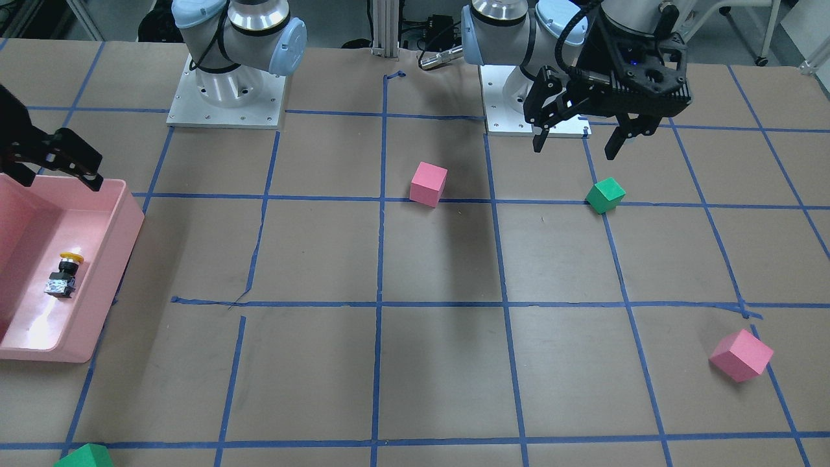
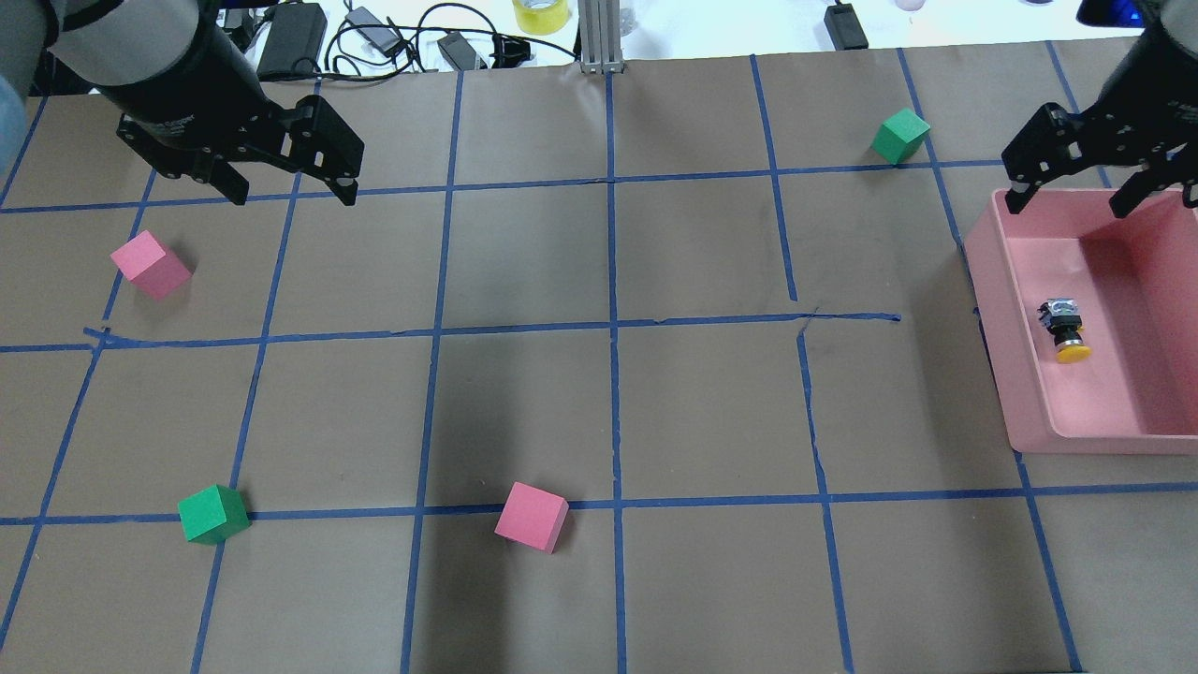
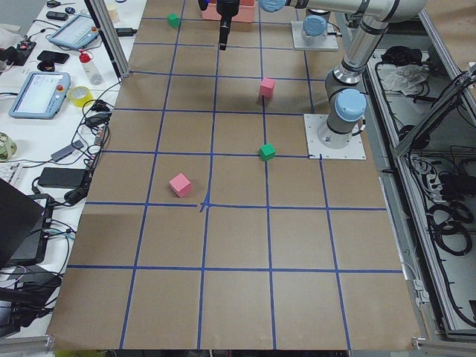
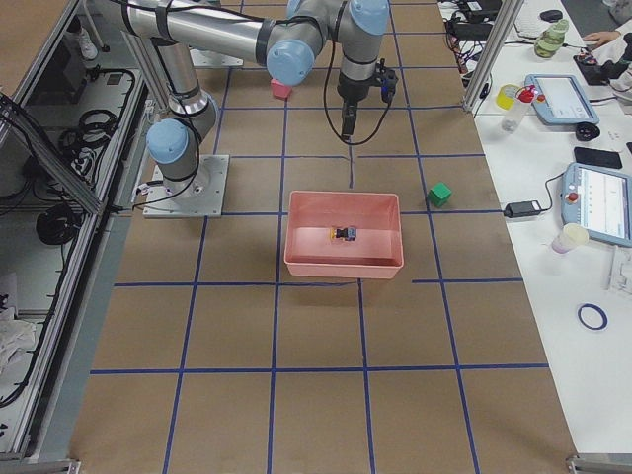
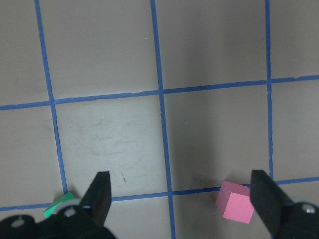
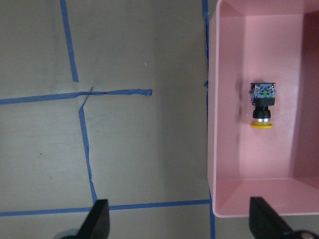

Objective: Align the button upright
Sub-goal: 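Move the right gripper over the pink tray above the button switch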

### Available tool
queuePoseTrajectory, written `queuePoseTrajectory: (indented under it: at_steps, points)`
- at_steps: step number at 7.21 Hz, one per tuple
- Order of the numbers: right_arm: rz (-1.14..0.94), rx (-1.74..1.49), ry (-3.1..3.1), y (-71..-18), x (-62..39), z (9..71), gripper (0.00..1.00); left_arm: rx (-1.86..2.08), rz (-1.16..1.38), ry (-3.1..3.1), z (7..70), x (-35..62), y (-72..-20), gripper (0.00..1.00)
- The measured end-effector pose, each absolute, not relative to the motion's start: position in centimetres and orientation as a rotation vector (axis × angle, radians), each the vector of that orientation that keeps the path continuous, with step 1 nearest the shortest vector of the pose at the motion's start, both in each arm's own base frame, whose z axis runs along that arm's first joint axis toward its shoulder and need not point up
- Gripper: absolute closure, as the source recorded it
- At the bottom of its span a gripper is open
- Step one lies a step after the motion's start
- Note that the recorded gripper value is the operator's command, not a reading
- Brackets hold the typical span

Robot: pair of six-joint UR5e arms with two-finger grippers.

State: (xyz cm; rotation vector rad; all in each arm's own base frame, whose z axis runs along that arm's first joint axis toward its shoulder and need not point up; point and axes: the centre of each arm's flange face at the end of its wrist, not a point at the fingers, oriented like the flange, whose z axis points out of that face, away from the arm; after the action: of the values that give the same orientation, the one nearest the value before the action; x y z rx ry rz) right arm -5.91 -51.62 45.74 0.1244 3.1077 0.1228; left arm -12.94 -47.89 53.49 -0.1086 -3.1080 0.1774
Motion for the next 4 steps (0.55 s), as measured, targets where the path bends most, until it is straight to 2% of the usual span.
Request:
queuePoseTrajectory:
  at_steps: [4]
  points:
    - [0.146,0.16,3.11,-52.7,-10.4,42.6,0.0,-0.103,0.182,-3.108,53.6,-12.8,-47.9,0.0]
